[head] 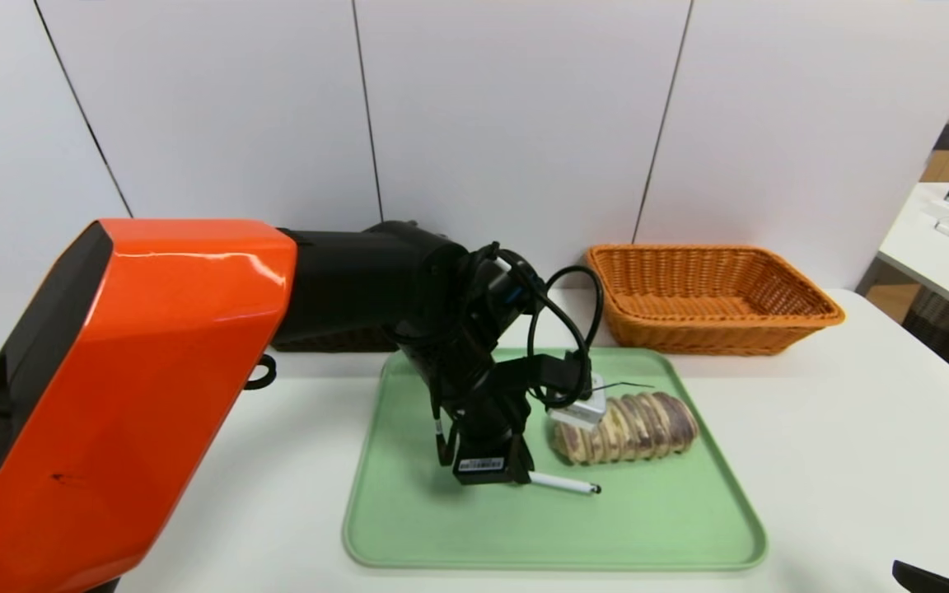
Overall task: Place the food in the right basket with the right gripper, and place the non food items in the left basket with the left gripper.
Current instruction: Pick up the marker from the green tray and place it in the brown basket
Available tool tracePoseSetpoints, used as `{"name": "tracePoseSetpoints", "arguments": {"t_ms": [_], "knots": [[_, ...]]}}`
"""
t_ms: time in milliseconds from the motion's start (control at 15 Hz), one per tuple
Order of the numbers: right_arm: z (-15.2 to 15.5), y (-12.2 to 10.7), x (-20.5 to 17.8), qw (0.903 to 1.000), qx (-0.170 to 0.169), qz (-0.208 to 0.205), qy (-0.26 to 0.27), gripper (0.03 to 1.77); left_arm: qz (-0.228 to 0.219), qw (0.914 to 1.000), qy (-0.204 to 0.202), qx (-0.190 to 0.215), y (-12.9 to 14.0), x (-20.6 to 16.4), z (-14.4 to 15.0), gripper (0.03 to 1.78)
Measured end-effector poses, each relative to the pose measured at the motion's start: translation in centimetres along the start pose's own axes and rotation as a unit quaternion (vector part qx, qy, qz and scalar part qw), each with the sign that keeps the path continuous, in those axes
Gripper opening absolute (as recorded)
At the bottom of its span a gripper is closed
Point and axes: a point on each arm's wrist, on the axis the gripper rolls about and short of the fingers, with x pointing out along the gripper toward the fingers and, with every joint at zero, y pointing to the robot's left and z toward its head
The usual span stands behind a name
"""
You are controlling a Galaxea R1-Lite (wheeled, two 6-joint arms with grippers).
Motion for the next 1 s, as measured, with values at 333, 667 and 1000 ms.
{"name": "tracePoseSetpoints", "arguments": {"t_ms": [333,667,1000], "knots": [[0.0,0.0,0.0,1.0,0.0,0.001,-0.001,1.71,0.031,0.9994,-0.013,-0.003,0.1,-3.0,-0.1,0.05],[0.0,0.0,-0.1,1.0,-0.001,0.001,-0.004,1.71,0.082,0.996,-0.022,-0.028,0.7,-7.6,-2.3,0.05],[0.0,0.0,-0.1,1.0,-0.002,0.003,-0.004,1.71,0.144,0.9871,-0.024,-0.067,0.8,-13.1,-5.4,0.05]]}}
